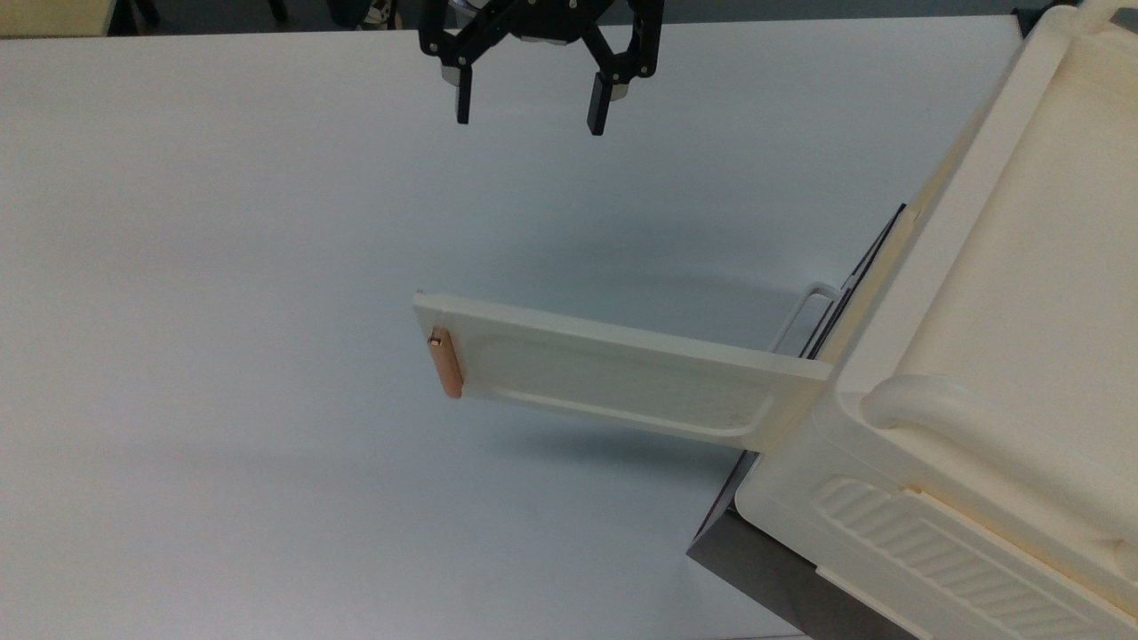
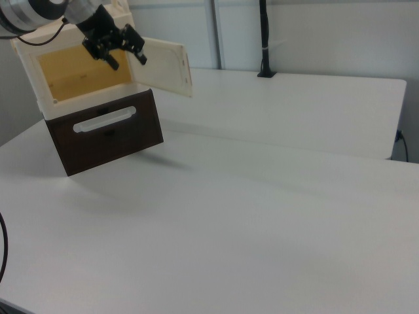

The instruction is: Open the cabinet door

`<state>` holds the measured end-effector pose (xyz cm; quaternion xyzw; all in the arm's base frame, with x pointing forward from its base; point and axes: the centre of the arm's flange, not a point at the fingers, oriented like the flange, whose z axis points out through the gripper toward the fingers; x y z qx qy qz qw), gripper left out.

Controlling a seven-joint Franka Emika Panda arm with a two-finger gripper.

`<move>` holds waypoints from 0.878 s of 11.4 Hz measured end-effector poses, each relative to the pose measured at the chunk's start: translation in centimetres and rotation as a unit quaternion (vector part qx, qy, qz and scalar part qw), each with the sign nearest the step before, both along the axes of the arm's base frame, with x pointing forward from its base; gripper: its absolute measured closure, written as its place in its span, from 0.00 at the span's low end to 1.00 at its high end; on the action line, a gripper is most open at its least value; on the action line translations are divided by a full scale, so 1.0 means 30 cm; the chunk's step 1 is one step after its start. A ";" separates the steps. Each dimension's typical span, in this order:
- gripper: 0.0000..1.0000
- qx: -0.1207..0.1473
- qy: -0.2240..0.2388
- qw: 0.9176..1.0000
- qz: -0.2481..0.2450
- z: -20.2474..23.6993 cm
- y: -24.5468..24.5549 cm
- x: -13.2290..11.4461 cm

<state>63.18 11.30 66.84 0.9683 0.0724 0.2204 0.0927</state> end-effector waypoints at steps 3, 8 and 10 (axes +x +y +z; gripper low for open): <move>0.00 0.081 0.148 0.985 -0.021 -0.110 0.007 -0.070; 0.00 0.092 0.254 0.957 -0.101 -0.110 -0.291 -0.170; 0.00 0.094 0.258 0.956 -0.103 -0.123 -0.390 -0.167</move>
